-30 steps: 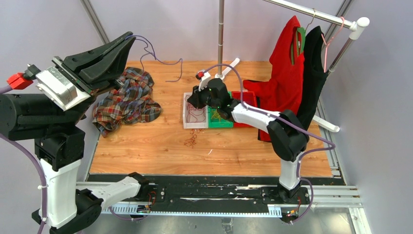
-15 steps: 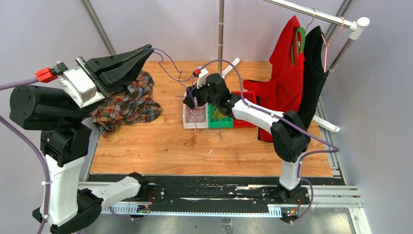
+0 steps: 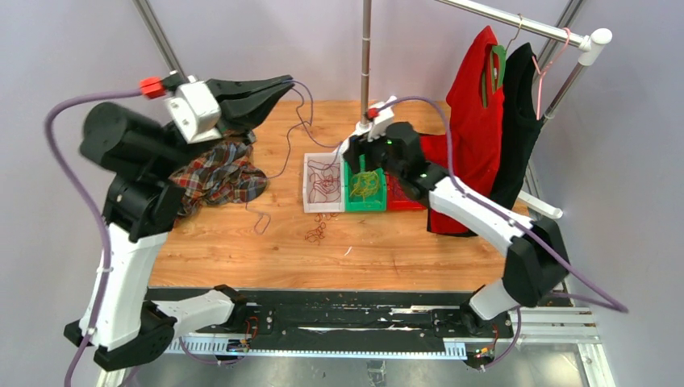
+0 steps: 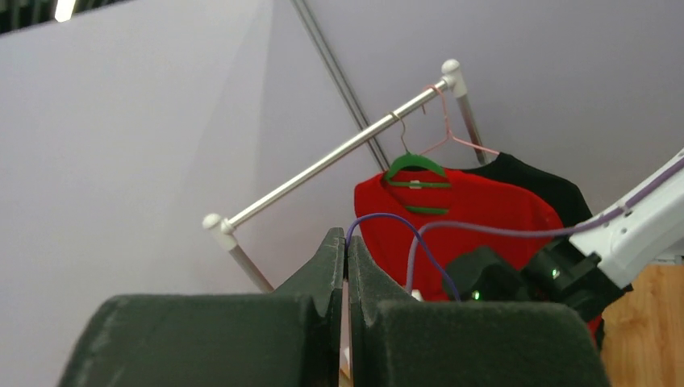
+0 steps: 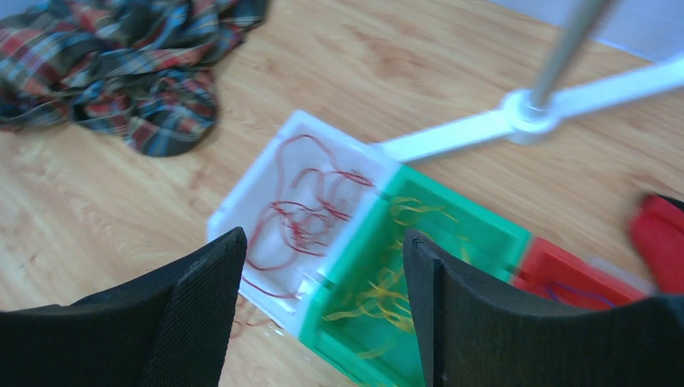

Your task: Untangle the cables

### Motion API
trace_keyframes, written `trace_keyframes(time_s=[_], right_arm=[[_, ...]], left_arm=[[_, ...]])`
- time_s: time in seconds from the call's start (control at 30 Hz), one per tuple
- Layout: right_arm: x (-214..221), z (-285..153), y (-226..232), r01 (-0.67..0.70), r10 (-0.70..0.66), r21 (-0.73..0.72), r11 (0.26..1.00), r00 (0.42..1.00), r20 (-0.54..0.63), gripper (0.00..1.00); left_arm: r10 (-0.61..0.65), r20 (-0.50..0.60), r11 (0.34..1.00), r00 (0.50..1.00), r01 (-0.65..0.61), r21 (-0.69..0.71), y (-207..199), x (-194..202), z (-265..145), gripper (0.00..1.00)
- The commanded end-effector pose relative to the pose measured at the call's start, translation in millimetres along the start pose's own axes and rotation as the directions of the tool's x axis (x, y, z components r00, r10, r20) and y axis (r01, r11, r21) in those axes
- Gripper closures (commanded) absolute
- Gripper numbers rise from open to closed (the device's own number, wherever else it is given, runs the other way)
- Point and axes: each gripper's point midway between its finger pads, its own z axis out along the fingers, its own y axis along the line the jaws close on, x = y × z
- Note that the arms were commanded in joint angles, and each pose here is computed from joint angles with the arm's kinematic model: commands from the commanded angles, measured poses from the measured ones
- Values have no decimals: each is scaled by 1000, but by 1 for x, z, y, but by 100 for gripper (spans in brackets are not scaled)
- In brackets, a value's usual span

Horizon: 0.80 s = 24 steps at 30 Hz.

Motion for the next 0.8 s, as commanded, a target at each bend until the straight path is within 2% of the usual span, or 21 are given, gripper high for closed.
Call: trace_keyframes(time_s=[0.0, 0.23, 0.5, 0.77], right_arm=[[-15, -42, -59, -47, 32, 201, 979, 997, 76, 30], [-12, -101, -109, -89, 30, 445, 891, 990, 139, 30], [-6, -152, -141, -154, 2, 597, 788, 969, 247, 34], [19, -161, -165, -145, -13, 682, 716, 975, 222, 35]], left_arm=[[-83, -50, 995, 995, 86, 44, -6, 45, 24, 100], [-143, -124, 980, 982, 158, 123, -29, 113, 65, 100], [-190, -184, 947, 964, 230, 226, -77, 179, 116, 100], [-226, -233, 929, 946, 281, 241, -93, 237, 164, 100]])
